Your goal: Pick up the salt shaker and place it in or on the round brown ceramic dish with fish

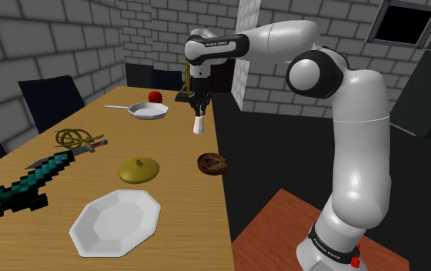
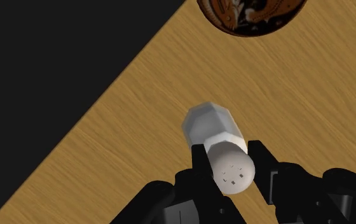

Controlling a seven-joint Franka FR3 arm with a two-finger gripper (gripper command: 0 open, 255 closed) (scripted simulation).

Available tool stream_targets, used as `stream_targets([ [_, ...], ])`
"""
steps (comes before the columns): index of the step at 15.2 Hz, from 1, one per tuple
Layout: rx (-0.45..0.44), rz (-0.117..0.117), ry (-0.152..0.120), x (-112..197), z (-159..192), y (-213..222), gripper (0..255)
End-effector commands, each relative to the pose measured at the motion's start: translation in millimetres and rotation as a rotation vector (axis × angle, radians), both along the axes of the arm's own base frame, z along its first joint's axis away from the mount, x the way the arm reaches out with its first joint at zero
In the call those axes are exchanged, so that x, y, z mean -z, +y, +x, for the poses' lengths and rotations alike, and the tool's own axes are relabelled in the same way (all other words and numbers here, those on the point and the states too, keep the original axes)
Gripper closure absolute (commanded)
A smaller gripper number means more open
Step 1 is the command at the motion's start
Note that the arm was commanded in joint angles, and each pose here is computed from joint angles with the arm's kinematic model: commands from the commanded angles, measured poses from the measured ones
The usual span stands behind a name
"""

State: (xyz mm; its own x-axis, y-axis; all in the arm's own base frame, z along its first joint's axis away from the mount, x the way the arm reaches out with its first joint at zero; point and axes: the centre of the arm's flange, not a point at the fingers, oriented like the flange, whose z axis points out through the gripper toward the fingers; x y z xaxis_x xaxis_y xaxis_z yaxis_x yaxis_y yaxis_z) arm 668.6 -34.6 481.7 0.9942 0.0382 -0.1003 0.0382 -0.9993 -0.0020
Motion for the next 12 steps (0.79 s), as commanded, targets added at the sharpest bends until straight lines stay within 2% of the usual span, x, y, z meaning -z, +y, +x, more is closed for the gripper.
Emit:
stream_targets([
  [1, 0.0, 0.0, 0.0, -9.4, 0.0, 0.2, 255],
  [3, 0.0, 0.0, 0.0, -15.2, 0.0, 0.2, 255],
  [12, 0.0, 0.0, 0.0, -48.2, -106.2, 41.8, 255],
])
